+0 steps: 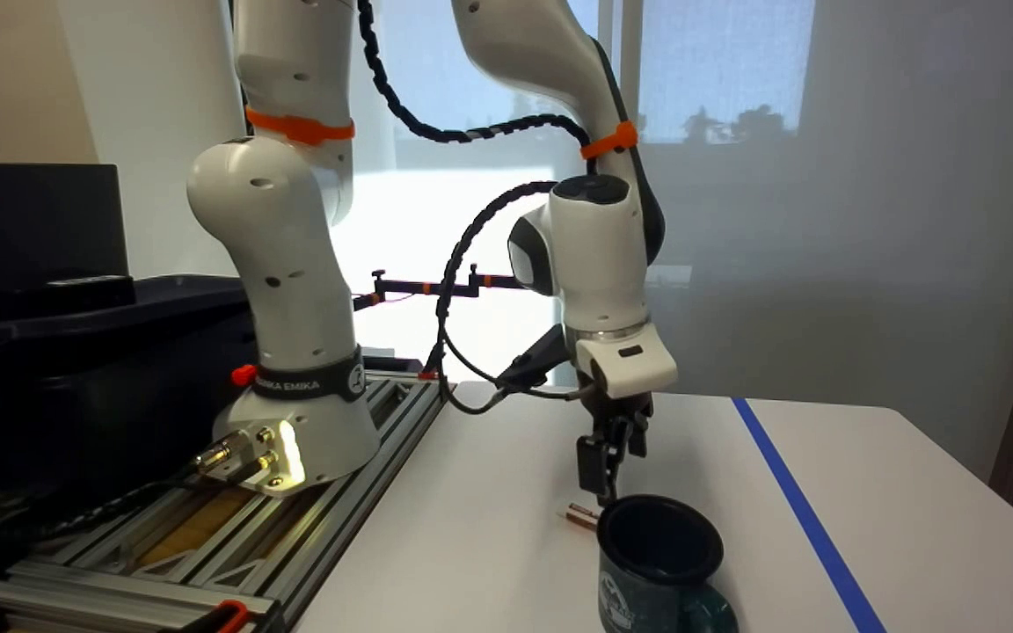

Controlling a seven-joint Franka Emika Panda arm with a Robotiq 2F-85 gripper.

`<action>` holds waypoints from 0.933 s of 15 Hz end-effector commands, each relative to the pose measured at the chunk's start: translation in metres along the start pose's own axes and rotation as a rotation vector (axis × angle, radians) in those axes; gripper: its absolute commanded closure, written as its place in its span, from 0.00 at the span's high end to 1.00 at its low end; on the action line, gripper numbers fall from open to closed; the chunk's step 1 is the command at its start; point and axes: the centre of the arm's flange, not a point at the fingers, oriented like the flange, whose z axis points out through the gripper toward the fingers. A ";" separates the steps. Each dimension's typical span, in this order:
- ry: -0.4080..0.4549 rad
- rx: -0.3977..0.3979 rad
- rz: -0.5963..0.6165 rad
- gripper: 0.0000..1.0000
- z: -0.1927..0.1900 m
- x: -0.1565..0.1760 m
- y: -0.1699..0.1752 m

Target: Take the marker out of the cup

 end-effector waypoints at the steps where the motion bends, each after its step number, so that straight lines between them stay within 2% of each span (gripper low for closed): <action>1: 0.052 -0.042 -0.058 1.00 -0.066 -0.022 -0.017; 7: 0.080 -0.151 -0.056 1.00 -0.074 -0.021 -0.027; 8: 0.082 -0.080 -0.069 1.00 -0.005 0.002 -0.016; 14: 0.077 -0.089 -0.069 1.00 -0.002 0.001 -0.015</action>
